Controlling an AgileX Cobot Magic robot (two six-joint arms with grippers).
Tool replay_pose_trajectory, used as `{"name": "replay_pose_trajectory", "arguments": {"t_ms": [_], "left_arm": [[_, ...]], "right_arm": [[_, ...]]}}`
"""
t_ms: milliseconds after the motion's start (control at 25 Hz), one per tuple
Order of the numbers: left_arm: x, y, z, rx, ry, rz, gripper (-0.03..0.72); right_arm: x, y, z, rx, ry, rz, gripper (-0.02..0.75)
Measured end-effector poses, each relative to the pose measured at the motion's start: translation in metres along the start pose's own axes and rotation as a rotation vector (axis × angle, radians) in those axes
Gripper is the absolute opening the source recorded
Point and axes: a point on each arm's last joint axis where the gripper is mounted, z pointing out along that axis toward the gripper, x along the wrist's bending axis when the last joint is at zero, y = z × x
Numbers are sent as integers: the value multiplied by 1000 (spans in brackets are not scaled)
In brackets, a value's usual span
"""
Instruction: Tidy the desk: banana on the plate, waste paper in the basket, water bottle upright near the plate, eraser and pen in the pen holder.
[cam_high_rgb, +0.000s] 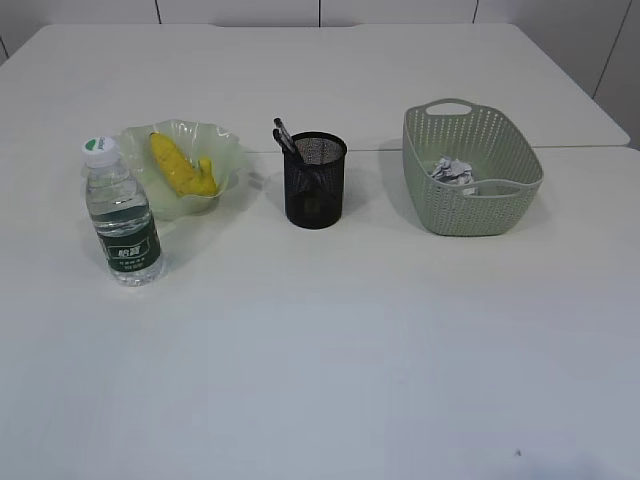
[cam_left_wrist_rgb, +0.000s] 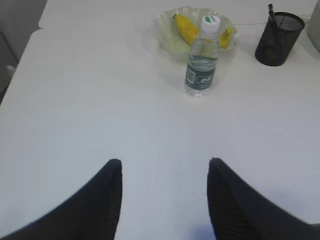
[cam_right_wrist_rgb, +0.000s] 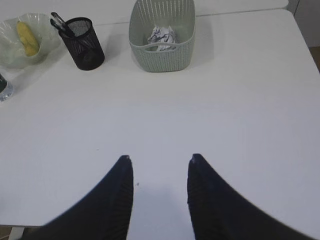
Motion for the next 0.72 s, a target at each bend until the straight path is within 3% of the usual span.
{"name": "replay_pose_trajectory", "arguments": {"t_ms": [240, 400, 600, 720], "left_arm": [[0, -28, 5, -7, -31, -9, 341], [4, -29, 6, -9, 14, 5, 340], [11, -30, 7, -10, 91, 26, 346], [11, -34, 14, 18, 95, 28, 391]], "right_arm": [[-3, -11, -15, -68, -44, -20, 274], [-4, -21, -19, -94, -48, -23, 274], [-7, -42, 1, -30, -53, -19, 274], [-9, -52, 16, 33, -56, -15, 276]]}}
